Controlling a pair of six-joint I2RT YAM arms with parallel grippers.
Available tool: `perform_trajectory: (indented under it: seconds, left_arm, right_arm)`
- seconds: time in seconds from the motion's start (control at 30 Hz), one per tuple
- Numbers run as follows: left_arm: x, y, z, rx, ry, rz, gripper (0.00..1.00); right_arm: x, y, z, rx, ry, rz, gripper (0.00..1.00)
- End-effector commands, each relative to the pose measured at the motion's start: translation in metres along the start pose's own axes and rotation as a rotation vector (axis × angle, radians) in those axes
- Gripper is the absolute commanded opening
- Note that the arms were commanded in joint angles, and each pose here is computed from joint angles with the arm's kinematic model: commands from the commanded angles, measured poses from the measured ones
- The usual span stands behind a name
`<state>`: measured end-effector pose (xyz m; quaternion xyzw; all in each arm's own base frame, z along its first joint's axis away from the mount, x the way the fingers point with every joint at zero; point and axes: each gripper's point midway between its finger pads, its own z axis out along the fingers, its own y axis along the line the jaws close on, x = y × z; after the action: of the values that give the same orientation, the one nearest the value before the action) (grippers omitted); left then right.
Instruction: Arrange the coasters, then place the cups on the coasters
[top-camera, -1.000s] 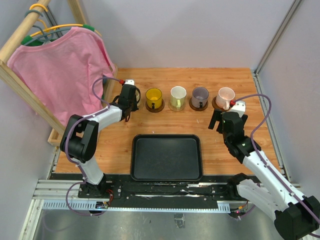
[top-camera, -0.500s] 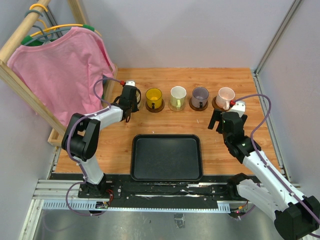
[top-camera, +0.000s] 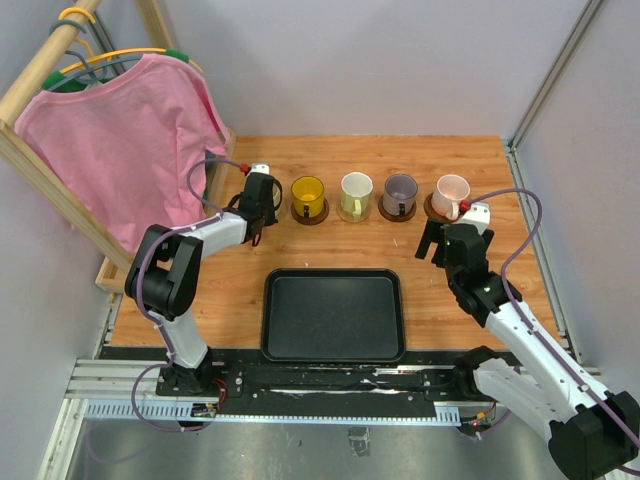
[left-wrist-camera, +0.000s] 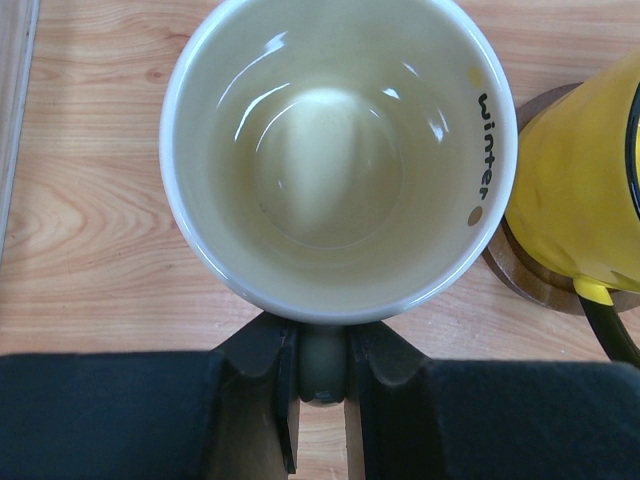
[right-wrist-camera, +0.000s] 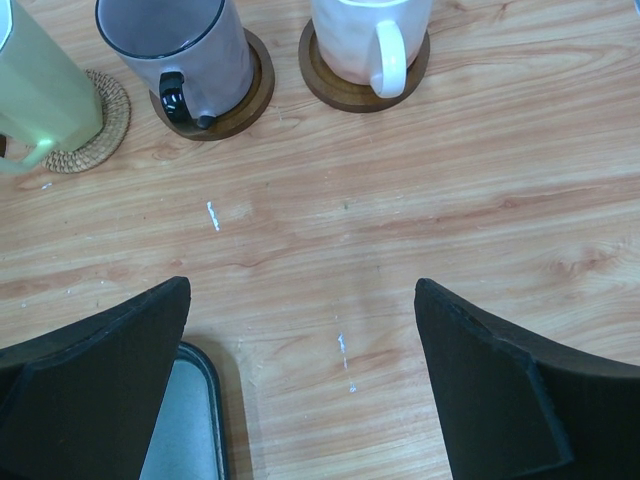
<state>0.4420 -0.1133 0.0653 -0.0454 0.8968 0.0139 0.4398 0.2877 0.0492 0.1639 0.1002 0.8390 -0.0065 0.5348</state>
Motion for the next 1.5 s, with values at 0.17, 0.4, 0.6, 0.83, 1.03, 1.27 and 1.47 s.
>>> perform_trajectory:
  seconds: [0.17, 0.4, 0.6, 0.83, 1.03, 1.27, 1.47]
  left_arm:
    - [-0.029, 0.001, 0.000, 0.004, -0.124, -0.063, 0.05]
    - [-0.031, -0.001, -0.002, 0.014, -0.126, -0.069, 0.10]
    - [-0.027, 0.001, -0.003, 0.003, -0.104, -0.061, 0.48]
    - [-0.028, 0.005, -0.008, -0.010, -0.105, -0.059, 0.71]
    - [-0.034, 0.011, -0.017, -0.027, -0.125, -0.062, 0.77]
    - [-0.040, 0.019, -0.032, -0.043, -0.147, -0.069, 0.80]
    - [-0.038, 0.032, -0.039, -0.099, -0.146, -0.046, 0.81]
  right_arm:
    - [0.004, 0.002, 0.003, -0.019, 0.012, 0.020, 0.95]
    - [0.005, 0.005, 0.003, -0.029, 0.016, 0.023, 0.95]
    - [0.006, 0.006, 0.003, -0.035, 0.018, 0.023, 0.95]
    - [0.007, 0.007, 0.003, -0.042, 0.022, 0.025, 0.95]
    - [0.006, 0.009, 0.003, -0.051, 0.021, 0.029, 0.95]
    - [0.004, 0.012, 0.003, -0.063, 0.022, 0.032, 0.95]
    - [0.000, 0.011, 0.002, -0.062, 0.011, 0.035, 0.95]
